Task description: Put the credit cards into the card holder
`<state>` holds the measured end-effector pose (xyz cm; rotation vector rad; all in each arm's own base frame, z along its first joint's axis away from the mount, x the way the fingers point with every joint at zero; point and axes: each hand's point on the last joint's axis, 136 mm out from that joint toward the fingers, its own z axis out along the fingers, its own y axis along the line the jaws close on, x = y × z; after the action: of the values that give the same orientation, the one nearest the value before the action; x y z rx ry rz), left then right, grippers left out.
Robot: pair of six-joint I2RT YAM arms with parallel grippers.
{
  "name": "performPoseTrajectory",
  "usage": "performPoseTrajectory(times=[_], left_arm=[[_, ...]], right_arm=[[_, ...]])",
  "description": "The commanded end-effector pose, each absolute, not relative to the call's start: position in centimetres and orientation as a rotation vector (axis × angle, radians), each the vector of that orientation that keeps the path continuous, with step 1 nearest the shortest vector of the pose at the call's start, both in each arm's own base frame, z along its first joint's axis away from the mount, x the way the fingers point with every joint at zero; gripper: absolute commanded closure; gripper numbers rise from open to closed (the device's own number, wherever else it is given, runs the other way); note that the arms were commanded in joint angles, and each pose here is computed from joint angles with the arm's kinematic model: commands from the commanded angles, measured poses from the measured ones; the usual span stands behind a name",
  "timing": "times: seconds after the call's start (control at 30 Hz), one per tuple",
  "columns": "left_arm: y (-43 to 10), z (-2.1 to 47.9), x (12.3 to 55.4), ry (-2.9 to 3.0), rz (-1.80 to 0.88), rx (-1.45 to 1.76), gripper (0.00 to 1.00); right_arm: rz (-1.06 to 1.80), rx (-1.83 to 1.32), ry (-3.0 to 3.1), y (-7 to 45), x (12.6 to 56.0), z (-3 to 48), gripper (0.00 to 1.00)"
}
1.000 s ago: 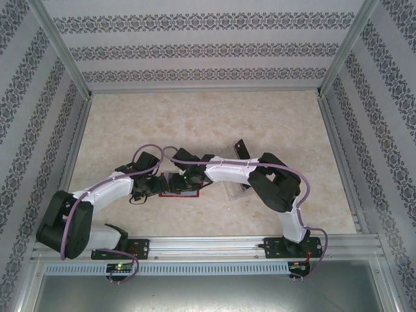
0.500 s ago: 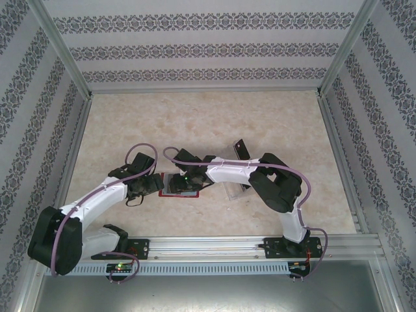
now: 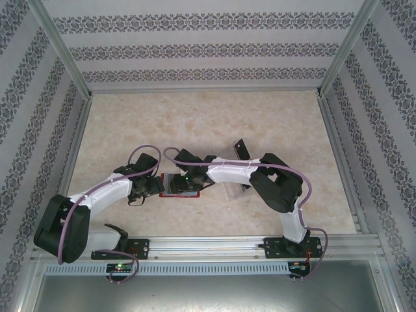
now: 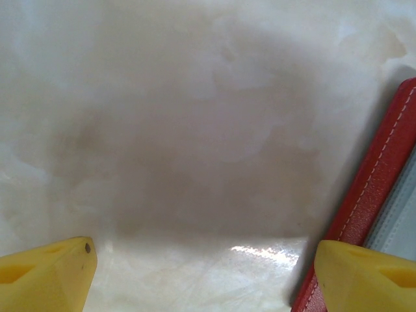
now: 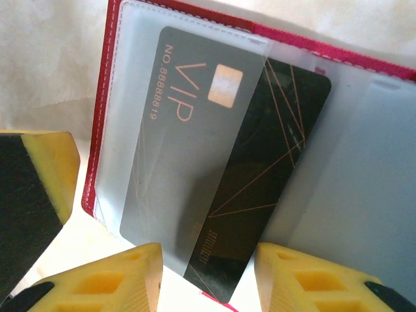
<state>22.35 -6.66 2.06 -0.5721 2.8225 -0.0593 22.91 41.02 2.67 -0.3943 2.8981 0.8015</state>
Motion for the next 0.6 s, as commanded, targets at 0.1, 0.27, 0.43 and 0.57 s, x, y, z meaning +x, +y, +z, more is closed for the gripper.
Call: performPoseTrajectory(times=[0.1,0.27,0.43,0.57], left_arm=[[-7.6,3.1,23.7,2.79,-0.119,-0.461,0.12],[-8.8,4.0,24.7,2.805,-0.172,-0.392,0.11],[-9.1,4.9,25.7,2.816,-0.21,-0.345,0.08],[-10.1,4.9,26.1,2.841,-0.291,-0.302,0.08]], right_arm=[[0.691,-0.379,2.941,38.5,23.1,1.7,0.56],[0.662,-0.367,2.946,37.4,23.5,1.5,0.56],[0.653,-0.363,2.95,36.8,23.6,1.5,0.56],[0.675,-0.369,2.934,36.9,23.7,2.2,0.56]])
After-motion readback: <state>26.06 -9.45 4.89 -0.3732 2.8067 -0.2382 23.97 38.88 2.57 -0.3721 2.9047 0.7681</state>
